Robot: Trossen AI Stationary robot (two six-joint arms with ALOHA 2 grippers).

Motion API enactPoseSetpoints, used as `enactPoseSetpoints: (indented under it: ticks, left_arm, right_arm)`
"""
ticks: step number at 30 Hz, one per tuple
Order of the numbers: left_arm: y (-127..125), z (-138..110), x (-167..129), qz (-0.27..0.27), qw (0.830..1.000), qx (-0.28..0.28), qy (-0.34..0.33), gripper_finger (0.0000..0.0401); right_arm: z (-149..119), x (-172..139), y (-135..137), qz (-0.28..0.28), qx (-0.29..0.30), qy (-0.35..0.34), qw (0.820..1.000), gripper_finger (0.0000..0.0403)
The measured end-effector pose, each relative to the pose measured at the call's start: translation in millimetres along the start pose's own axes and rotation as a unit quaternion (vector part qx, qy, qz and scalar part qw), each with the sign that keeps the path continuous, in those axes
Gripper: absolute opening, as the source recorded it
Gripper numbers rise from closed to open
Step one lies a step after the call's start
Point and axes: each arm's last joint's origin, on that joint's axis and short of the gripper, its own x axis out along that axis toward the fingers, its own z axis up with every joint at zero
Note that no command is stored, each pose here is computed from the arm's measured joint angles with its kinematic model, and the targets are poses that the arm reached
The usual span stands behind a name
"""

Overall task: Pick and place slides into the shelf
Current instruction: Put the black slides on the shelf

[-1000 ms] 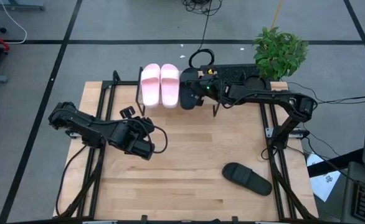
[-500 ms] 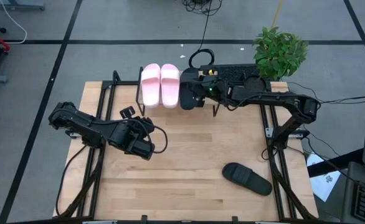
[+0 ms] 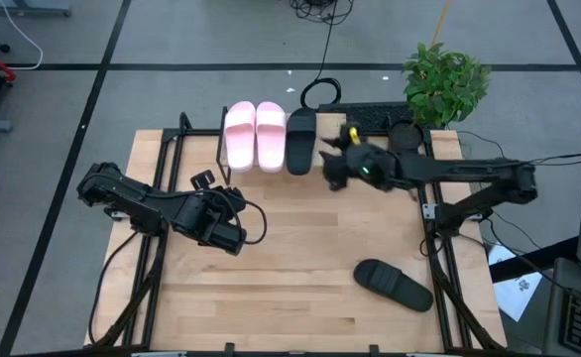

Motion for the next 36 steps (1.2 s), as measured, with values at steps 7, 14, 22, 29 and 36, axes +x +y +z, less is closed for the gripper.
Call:
enactPoseSetpoints:
  ticks: [7,14,22,29,36]
  left_arm:
    - [-1,0,-1,-0.006,1.0,-0.021,0.003,0.0088]
    - [-2,-1,-1,-0.025,0.999,-0.032,0.02,0.0088]
    - [-4,-2,-1,-0.042,0.996,-0.064,0.035,0.0088]
    - [-7,1,-1,-0.061,0.995,-0.077,0.031,0.0088]
    - [-7,1,-1,-0.07,0.993,-0.087,0.039,0.0088]
  right_arm:
    - [-5,-98,17,0.116,-0.002,-0.052,0.992,0.0158]
    - [-20,-169,57,0.308,-0.014,-0.067,0.949,0.0157]
    - [-34,-203,131,0.466,-0.115,0.043,0.876,0.0157]
    - [-65,-208,189,0.491,-0.174,0.128,0.844,0.0157]
    - [-74,-206,208,0.484,-0.141,0.114,0.856,0.0157]
